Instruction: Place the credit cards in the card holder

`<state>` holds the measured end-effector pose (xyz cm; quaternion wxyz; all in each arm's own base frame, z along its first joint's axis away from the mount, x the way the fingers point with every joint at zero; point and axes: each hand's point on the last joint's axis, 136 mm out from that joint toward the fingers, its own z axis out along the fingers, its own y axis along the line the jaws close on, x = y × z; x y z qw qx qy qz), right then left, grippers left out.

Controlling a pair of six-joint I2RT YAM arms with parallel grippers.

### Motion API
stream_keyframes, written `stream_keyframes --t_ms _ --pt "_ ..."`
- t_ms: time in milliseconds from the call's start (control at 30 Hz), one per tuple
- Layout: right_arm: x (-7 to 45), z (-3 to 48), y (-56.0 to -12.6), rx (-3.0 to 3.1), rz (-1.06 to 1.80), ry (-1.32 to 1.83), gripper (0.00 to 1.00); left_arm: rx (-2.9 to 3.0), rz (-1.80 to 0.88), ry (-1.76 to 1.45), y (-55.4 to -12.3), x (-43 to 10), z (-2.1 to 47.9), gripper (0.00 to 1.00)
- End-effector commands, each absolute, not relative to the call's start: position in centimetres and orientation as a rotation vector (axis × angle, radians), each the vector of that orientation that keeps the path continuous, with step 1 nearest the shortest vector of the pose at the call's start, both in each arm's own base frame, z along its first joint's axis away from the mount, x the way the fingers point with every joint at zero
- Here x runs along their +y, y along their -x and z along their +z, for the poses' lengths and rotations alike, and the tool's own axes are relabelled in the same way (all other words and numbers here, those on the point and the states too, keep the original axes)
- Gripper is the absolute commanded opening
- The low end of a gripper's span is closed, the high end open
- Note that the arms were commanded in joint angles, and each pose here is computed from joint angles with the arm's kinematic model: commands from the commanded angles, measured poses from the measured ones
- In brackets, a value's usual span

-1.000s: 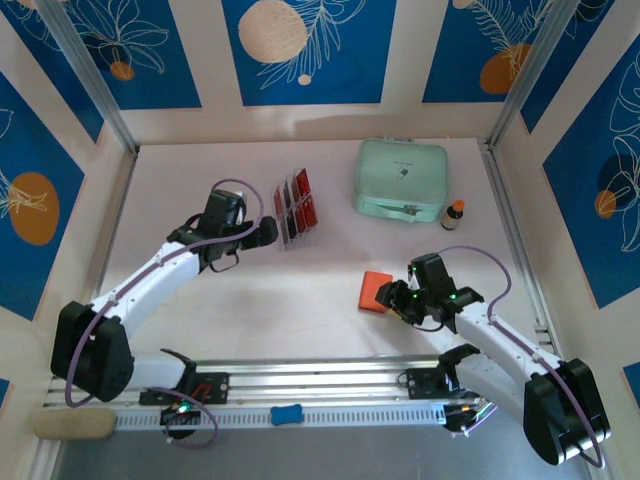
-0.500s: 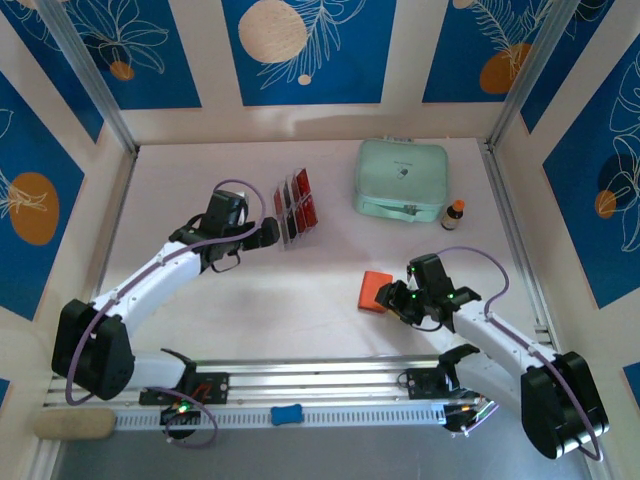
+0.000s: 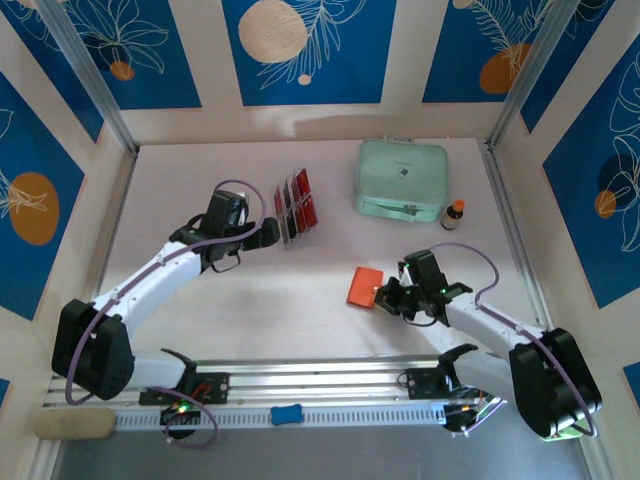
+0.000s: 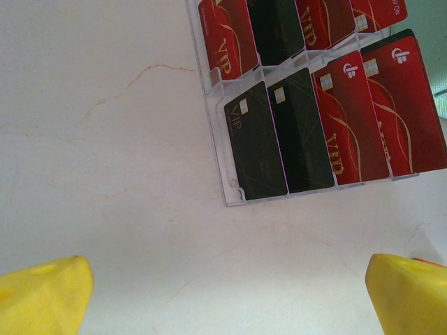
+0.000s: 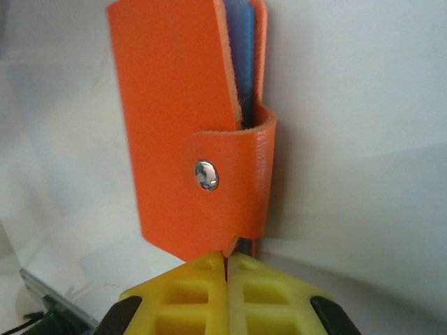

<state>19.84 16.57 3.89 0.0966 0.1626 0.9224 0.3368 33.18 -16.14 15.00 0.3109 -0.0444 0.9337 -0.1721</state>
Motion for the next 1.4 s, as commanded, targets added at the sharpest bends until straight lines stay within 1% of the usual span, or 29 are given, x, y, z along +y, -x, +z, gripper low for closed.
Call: stream_keyframes --t_ms 0,100,233,467,667,800,1200,1300,1367 --pt "20.9 9.0 -21.2 2.618 1.211 -0.186 0.00 2.455 -0.482 0.132 -32.8 -16.3 14.6 1.00" --pt "24.1 12.5 -21.3 2.564 1.302 -0.008 0.00 2.435 -0.585 0.157 -32.5 -17.0 14.7 1.00" --pt "27.6 16.7 -21.9 2.482 1.429 0.144 0.00 2.358 -0.775 0.196 -32.7 -18.2 16.9 1.00" --pt "30.9 22.7 -24.1 2.291 1.670 0.209 0.00 2.155 -1.024 0.252 -33.1 -19.2 22.2 1.00" --pt "32.7 25.1 -25.0 2.210 1.802 0.219 0.00 2.070 -1.163 0.275 -33.3 -20.1 24.1 1.00" --pt "33.2 26.1 -25.4 2.171 1.851 0.204 0.00 2.038 -1.238 0.279 -33.5 -20.8 24.4 0.94" --pt "33.9 27.0 -26.0 2.123 1.931 0.176 0.00 1.990 -1.366 0.268 -33.6 -22.0 24.8 0.71" --pt "34.1 26.8 -26.1 2.123 1.946 0.167 0.00 1.982 -1.394 0.271 -33.7 -22.3 24.8 0.67" --pt "34.2 26.8 -26.1 2.118 1.955 0.168 0.00 1.986 -1.401 0.274 -33.7 -22.3 24.6 0.66"
